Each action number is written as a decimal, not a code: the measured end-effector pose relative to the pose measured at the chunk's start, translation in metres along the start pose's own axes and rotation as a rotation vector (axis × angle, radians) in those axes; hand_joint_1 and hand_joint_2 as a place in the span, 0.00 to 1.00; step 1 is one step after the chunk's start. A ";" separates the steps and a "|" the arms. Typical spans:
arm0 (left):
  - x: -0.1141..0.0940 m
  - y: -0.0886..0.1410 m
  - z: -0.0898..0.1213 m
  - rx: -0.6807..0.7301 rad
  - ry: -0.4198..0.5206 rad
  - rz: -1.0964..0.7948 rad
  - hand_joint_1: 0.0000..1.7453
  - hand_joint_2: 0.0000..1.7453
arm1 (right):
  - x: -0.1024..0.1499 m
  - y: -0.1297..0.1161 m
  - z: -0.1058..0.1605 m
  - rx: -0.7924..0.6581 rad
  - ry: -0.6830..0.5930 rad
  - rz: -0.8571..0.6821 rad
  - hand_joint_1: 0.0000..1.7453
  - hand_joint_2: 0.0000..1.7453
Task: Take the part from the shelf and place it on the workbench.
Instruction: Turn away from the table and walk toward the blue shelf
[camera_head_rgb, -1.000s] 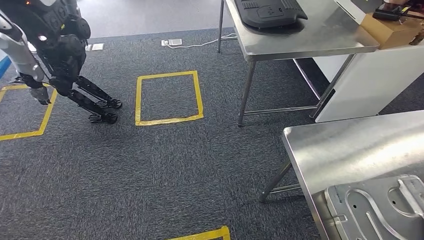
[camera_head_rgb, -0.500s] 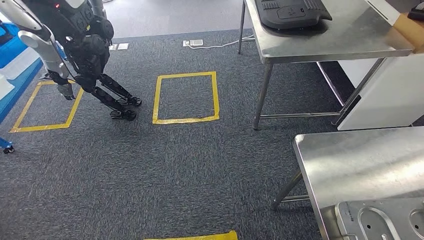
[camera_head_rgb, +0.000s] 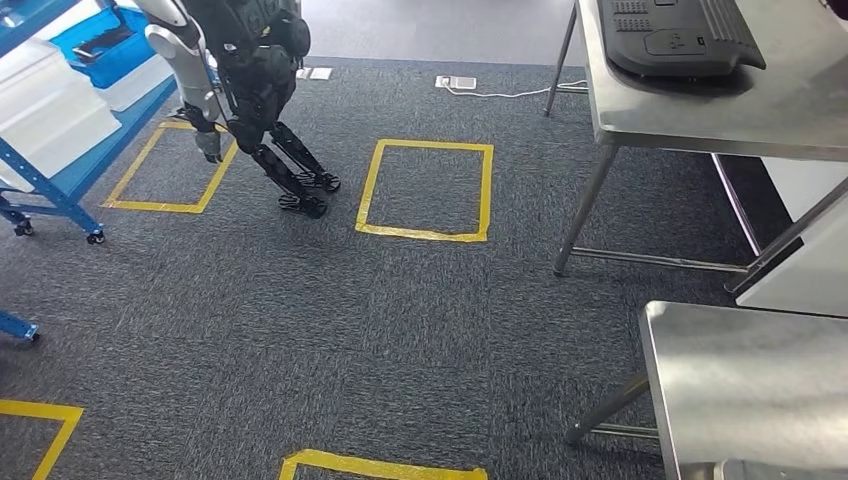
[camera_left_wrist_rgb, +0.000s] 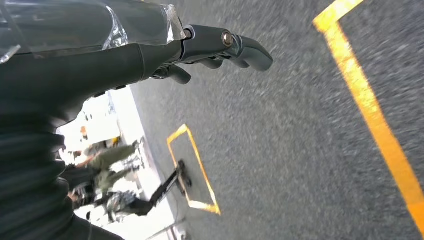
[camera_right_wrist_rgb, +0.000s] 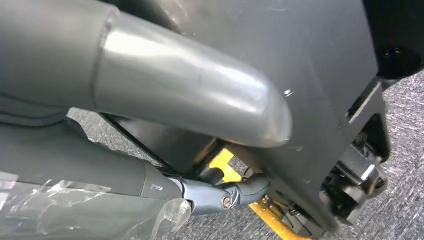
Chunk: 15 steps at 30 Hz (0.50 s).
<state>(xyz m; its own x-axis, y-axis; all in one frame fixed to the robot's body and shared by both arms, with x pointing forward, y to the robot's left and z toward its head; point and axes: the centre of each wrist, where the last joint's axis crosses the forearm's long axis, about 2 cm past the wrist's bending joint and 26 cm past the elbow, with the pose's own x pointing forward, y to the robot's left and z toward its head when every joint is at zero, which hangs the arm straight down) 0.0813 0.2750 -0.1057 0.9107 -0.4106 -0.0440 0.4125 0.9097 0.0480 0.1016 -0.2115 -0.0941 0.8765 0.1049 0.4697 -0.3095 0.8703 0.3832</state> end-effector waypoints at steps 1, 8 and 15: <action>-0.001 0.000 0.000 -0.001 0.003 -0.001 0.00 1.00 | 0.000 0.000 0.000 0.002 -0.001 0.001 0.00 0.00; -0.002 -0.001 0.000 -0.005 0.007 -0.004 0.00 1.00 | -0.002 0.000 0.000 0.012 0.005 0.017 0.00 0.00; -0.003 -0.001 -0.001 -0.004 0.010 -0.009 0.00 1.00 | -0.001 0.002 0.000 0.026 0.005 0.034 0.00 0.00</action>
<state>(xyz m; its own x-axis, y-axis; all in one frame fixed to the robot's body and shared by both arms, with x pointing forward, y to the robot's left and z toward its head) 0.0777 0.2752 -0.1063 0.9068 -0.4181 -0.0542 0.4205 0.9063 0.0435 0.1005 -0.2096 -0.0939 0.8672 0.1363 0.4790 -0.3482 0.8536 0.3876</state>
